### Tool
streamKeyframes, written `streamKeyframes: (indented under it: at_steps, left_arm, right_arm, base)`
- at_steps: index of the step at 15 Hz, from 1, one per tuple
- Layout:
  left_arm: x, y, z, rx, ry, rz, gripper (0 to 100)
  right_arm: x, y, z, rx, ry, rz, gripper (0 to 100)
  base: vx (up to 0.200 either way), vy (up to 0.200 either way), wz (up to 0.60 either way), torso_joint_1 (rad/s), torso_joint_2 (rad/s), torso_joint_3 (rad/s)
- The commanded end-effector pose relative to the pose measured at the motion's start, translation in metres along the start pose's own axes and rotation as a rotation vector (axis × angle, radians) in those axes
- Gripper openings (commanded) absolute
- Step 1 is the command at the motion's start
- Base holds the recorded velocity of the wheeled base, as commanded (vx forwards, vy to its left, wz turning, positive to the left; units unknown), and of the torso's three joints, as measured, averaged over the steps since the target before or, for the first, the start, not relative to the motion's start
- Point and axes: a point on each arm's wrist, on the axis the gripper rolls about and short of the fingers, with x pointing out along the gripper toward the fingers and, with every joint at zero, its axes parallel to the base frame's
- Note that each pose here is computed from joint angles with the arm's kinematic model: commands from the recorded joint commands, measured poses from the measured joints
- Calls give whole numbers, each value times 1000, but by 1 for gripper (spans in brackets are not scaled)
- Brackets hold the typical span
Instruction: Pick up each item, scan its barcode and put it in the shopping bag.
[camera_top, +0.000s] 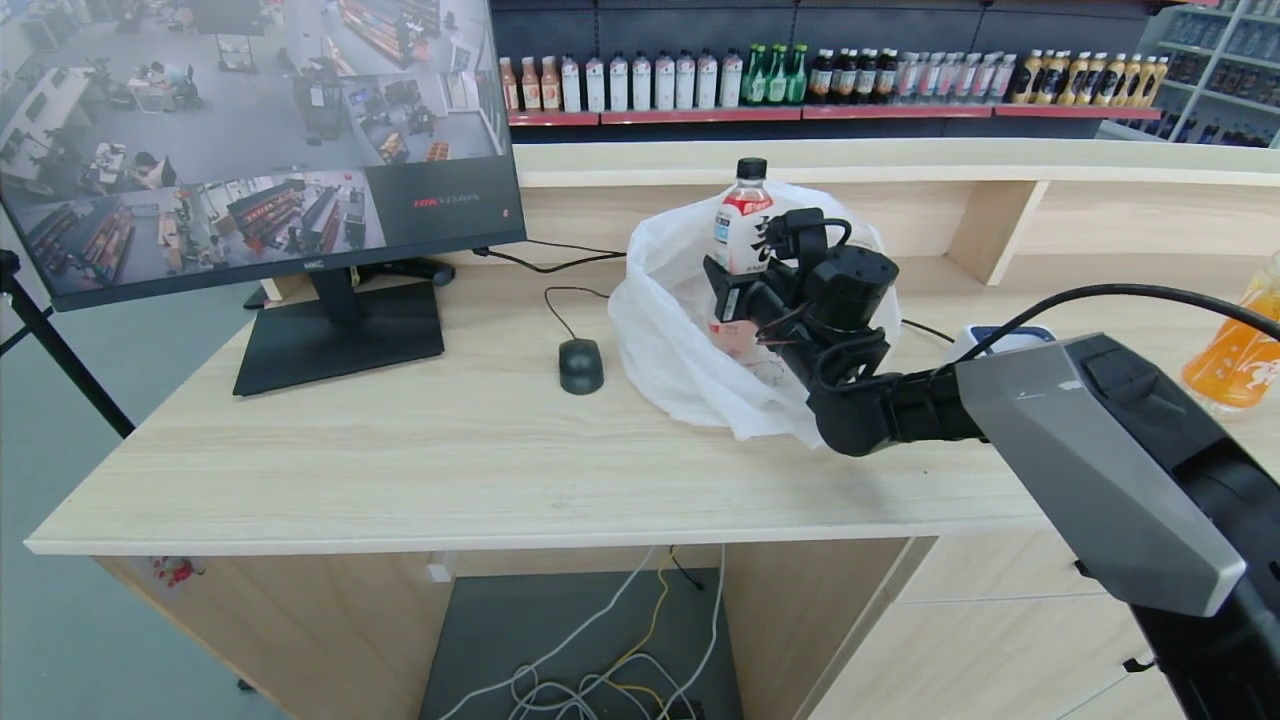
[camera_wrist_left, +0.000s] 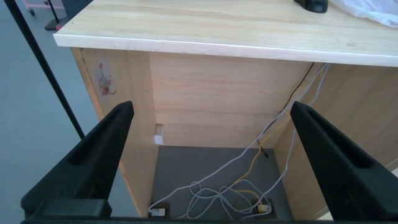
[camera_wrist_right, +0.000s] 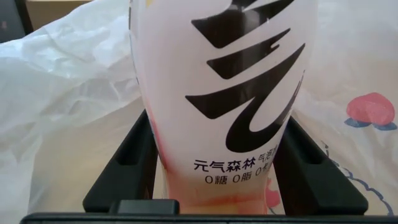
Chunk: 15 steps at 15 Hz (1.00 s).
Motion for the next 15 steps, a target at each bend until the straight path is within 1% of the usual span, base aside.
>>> streamKeyframes:
  at_steps: [1, 5, 11, 15]
  left_arm:
    - [0, 0, 0, 0, 0, -2, 100]
    - [0, 0, 0, 0, 0, 0, 100]
    - [0, 0, 0, 0, 0, -2, 100]
    - [0, 0, 0, 0, 0, 0, 100]
  right_arm:
    - [-1, 2, -3, -1, 10, 2, 0]
    - [-7, 10, -11, 1, 33, 16, 0]
    - [-23, 10, -25, -1, 68, 20, 0]
    - [-26, 9, -22, -1, 63, 19, 0]
  base:
    - [0, 0, 0, 0, 0, 0]
    - [0, 0, 0, 0, 0, 0]
    - [0, 0, 0, 0, 0, 0]
    - [0, 0, 0, 0, 0, 0]
